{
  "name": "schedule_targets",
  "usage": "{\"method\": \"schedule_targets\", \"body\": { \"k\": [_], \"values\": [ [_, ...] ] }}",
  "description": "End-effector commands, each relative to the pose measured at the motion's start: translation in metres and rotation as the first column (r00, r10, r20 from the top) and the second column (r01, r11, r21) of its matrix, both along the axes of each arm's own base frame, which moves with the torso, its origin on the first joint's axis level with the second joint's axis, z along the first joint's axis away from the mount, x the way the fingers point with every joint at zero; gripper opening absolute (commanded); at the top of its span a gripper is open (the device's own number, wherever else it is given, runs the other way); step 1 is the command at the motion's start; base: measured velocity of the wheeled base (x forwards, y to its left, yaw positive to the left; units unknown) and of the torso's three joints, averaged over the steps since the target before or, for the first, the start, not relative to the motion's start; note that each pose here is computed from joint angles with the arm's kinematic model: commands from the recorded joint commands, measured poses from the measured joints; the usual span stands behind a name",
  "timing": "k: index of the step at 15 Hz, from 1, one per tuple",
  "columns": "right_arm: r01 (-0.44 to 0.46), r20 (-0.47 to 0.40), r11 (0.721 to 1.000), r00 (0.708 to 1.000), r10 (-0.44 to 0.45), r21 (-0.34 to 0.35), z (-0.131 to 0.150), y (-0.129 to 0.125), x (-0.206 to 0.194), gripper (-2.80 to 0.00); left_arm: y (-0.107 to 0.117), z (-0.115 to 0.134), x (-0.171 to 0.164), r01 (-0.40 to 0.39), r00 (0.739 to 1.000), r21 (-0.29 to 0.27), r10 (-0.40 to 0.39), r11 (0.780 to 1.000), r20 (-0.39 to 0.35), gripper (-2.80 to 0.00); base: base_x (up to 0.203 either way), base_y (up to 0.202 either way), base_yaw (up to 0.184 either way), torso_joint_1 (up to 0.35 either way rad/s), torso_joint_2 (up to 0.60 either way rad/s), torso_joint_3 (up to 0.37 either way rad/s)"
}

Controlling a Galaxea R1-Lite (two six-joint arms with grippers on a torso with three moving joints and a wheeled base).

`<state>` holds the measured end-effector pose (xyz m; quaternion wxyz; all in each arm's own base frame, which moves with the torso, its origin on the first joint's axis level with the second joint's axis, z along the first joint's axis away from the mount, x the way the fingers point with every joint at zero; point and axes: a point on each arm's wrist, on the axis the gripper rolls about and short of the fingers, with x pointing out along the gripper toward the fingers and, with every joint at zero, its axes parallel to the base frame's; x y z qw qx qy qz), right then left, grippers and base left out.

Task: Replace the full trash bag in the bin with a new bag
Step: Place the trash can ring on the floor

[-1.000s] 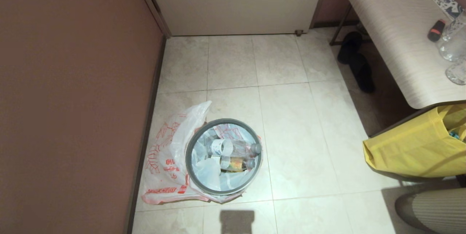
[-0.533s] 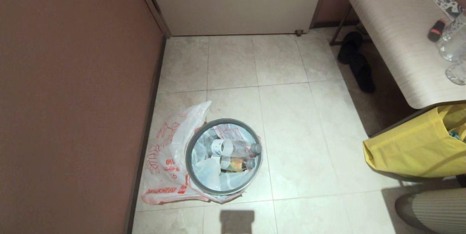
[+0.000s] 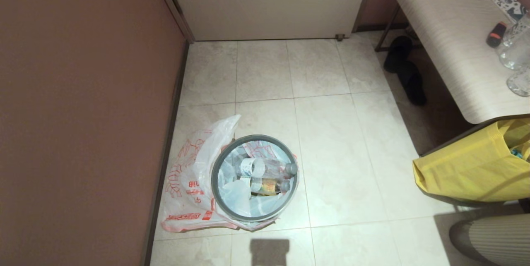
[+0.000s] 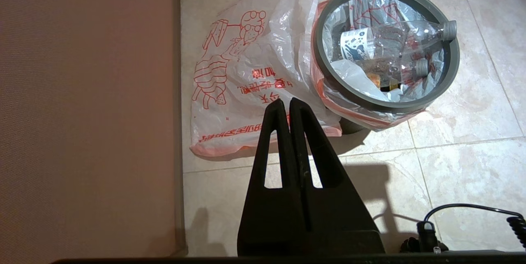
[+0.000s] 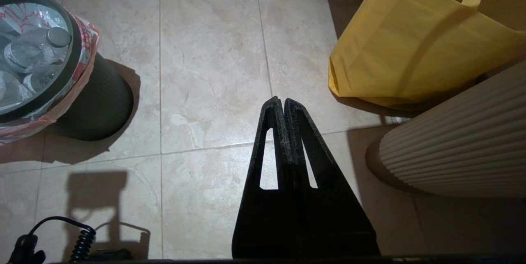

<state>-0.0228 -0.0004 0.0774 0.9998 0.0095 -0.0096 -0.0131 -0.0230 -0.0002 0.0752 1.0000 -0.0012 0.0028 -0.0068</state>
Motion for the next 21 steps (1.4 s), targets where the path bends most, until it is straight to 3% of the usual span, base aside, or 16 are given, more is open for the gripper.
{"method": "schedule_targets", "body": {
  "k": [1,3,7,12,15,17,20,21],
  "values": [
    [0.0,-0.003,1.0,1.0,0.0,-0.008,0.0,0.0,0.0,-2.8,0.0,0.0,0.0,0.0,1.0,-0.001,0.0,1.0,-0.001,-2.8,0.0,0.0,0.0,0.0,0.0,0.0],
    [0.0,-0.012,1.0,1.0,0.0,-0.027,0.002,0.0,-0.001,-2.8,0.0,0.0,0.0,0.0,1.0,-0.001,0.0,1.0,-0.001,-2.8,0.0,0.0,0.0,0.0,0.0,0.0],
    [0.0,-0.031,1.0,1.0,-0.001,-0.027,0.046,0.0,-0.008,-2.8,0.0,0.0,0.0,0.0,1.0,-0.001,0.0,1.0,-0.001,-2.8,0.0,0.0,0.0,0.0,0.0,0.0],
    [-0.02,-0.228,0.999,0.974,0.013,-0.026,0.1,0.0,0.034,-2.8,0.0,0.0,0.0,0.0,1.0,-0.001,0.0,1.0,-0.001,-2.8,0.0,0.0,0.0,0.0,0.0,0.0],
    [-0.081,-0.407,0.997,0.911,0.071,-0.008,0.127,0.002,0.097,-2.8,0.0,0.0,0.0,0.0,1.0,-0.001,0.0,1.0,-0.001,-2.8,0.0,0.0,0.0,0.0,0.0,0.0],
    [-0.17,-0.51,0.985,0.847,0.149,0.005,0.131,0.012,0.146,-2.8,0.0,0.0,0.0,0.0,1.0,-0.001,0.0,1.0,-0.001,-2.8,0.0,0.0,0.0,0.0,0.0,0.0],
    [-0.368,-0.643,0.93,0.718,0.269,-0.022,0.112,0.059,0.208,-2.8,0.0,0.0,0.0,0.0,1.0,-0.001,0.0,1.0,-0.001,-2.8,0.0,0.0,0.0,0.0,0.0,0.0],
    [-0.401,-0.663,0.915,0.696,0.276,-0.039,0.102,0.076,0.227,-2.8,0.0,0.0,0.0,0.0,1.0,-0.001,0.0,1.0,-0.001,-2.8,0.0,0.0,0.0,0.0,0.0,0.0]
  ]
}}
